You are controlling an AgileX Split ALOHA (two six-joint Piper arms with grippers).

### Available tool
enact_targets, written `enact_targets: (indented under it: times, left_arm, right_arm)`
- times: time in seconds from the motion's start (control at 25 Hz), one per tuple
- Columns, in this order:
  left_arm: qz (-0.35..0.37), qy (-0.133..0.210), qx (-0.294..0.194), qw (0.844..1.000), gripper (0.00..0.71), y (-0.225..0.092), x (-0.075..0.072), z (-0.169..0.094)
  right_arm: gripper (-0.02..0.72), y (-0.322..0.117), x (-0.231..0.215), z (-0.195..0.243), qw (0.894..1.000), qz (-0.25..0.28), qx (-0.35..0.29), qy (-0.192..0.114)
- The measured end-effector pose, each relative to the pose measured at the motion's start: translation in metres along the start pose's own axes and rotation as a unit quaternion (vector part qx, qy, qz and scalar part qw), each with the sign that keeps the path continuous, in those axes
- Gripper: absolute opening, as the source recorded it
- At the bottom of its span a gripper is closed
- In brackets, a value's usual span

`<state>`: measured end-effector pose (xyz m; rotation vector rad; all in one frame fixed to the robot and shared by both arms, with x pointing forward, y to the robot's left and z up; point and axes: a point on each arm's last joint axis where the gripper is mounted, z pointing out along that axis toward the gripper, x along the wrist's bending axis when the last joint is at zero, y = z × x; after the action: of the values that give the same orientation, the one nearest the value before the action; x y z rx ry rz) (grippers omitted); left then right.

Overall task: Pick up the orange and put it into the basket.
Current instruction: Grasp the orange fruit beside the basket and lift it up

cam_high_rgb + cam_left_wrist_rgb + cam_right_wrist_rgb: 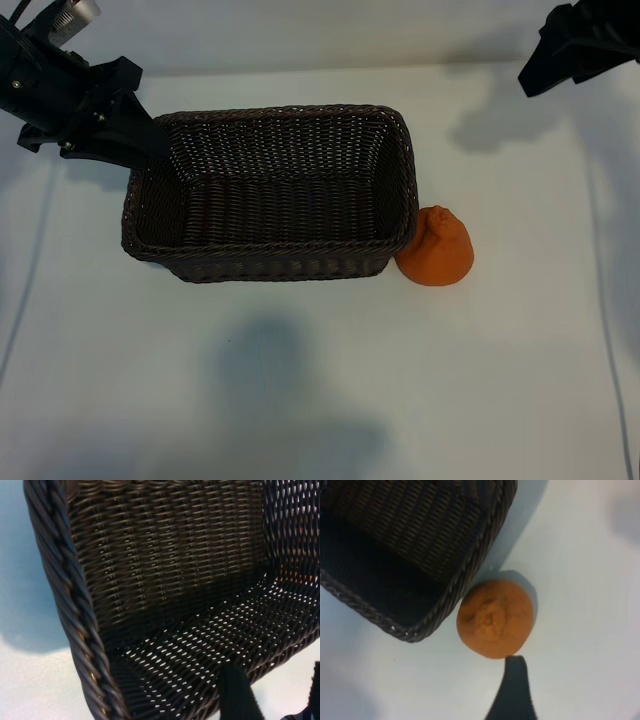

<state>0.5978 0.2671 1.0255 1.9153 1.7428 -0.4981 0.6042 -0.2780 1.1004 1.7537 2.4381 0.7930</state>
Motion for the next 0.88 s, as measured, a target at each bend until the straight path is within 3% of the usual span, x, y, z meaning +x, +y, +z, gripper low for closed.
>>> enact_targets:
  times: [0.88]
  left_arm:
    - [0.012,-0.001,0.002,1.0,0.404,0.0,0.0,0.0]
  right_arm:
    - [0.579,-0.005,-0.009,0.029,0.999,0.023,0.034,0.026]
